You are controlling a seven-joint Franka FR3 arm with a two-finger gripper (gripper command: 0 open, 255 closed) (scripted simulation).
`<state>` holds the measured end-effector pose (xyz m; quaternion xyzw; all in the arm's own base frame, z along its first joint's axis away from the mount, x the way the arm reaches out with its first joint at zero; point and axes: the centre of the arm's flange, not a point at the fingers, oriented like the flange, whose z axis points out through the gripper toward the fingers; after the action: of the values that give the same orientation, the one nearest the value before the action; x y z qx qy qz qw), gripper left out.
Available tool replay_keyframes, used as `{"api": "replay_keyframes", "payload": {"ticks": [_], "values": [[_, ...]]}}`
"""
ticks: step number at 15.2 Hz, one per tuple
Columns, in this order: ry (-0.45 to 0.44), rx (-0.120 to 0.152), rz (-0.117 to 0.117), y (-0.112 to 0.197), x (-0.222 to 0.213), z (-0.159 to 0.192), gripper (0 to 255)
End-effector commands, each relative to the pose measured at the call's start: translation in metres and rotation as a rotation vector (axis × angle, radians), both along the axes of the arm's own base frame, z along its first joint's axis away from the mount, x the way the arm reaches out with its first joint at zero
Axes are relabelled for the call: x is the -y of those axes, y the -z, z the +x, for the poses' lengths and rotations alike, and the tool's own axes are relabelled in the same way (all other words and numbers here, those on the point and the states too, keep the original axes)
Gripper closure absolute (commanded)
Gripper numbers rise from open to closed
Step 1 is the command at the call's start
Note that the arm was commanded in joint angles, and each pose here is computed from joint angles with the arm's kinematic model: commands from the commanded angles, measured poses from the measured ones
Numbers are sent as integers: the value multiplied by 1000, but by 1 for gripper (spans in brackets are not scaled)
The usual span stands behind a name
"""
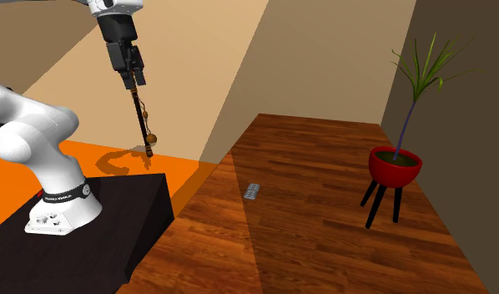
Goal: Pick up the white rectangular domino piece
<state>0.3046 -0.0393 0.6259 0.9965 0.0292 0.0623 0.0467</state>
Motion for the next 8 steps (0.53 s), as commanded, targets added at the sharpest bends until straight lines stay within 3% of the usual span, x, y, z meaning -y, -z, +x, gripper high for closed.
{"api": "replay_keyframes", "payload": {"ticks": [1,8], "values": [[0,0,0,0,0,0,0],[-154,-23,-3,67,0,65,0]]}}
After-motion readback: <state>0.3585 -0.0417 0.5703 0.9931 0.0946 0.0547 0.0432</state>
